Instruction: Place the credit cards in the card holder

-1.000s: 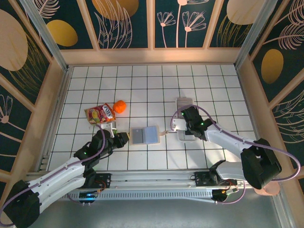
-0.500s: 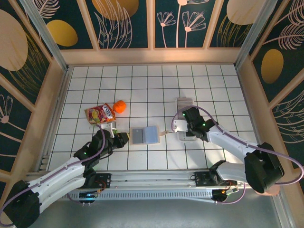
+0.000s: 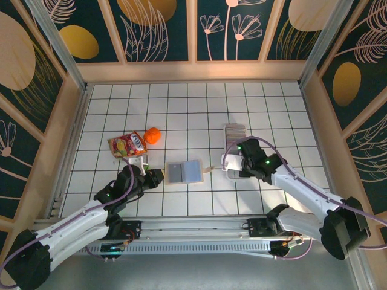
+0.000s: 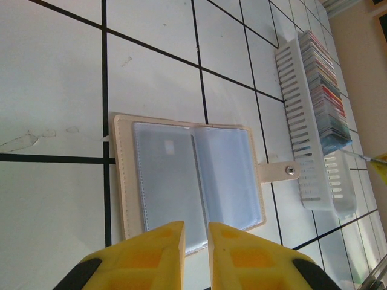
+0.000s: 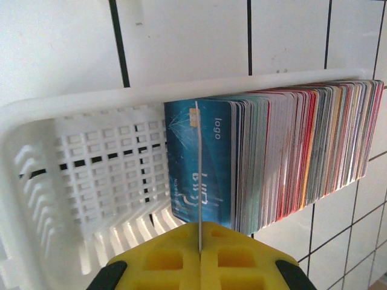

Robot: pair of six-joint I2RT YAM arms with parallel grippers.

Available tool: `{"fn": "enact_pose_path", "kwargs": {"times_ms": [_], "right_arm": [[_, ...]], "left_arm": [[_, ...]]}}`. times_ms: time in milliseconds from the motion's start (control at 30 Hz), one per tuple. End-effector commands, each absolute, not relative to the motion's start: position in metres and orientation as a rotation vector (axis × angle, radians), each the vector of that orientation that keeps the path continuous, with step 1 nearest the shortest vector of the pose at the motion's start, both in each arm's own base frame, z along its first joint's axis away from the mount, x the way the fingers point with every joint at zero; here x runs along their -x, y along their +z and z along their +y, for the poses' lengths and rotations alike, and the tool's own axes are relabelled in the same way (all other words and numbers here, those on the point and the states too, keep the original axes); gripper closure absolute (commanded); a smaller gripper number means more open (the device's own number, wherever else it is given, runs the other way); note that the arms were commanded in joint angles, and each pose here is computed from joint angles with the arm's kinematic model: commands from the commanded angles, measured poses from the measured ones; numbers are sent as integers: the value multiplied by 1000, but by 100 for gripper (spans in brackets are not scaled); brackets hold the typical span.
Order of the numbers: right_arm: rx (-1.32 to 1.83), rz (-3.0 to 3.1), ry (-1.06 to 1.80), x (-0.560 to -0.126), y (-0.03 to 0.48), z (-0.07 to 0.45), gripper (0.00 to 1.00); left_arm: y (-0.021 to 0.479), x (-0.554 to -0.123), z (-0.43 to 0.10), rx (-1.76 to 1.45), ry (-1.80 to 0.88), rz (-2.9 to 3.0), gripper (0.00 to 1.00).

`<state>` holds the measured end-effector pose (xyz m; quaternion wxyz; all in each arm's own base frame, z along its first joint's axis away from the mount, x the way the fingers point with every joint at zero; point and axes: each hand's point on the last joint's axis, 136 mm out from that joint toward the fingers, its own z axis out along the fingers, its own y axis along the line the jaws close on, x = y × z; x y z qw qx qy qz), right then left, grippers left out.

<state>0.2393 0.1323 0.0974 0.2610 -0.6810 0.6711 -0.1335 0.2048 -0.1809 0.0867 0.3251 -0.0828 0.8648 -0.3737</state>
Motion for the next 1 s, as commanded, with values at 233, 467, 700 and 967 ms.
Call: {"fn": "enact_pose_path", "kwargs": {"times_ms": [233, 467, 700, 967], "right_arm": [[1510, 1913, 29, -233, 159, 175, 100], [1123, 2122, 276, -246, 199, 193, 100], [944, 2231, 310, -250, 207, 187, 100], [684, 2295, 635, -245, 223, 198, 100]], "left_arm": [[89, -205, -182, 209, -971, 2274, 83], [90, -206, -185, 207, -979, 2284, 83], [90, -206, -185, 207, -977, 2287, 83], [91, -206, -188, 207, -994, 2289, 84]]}}
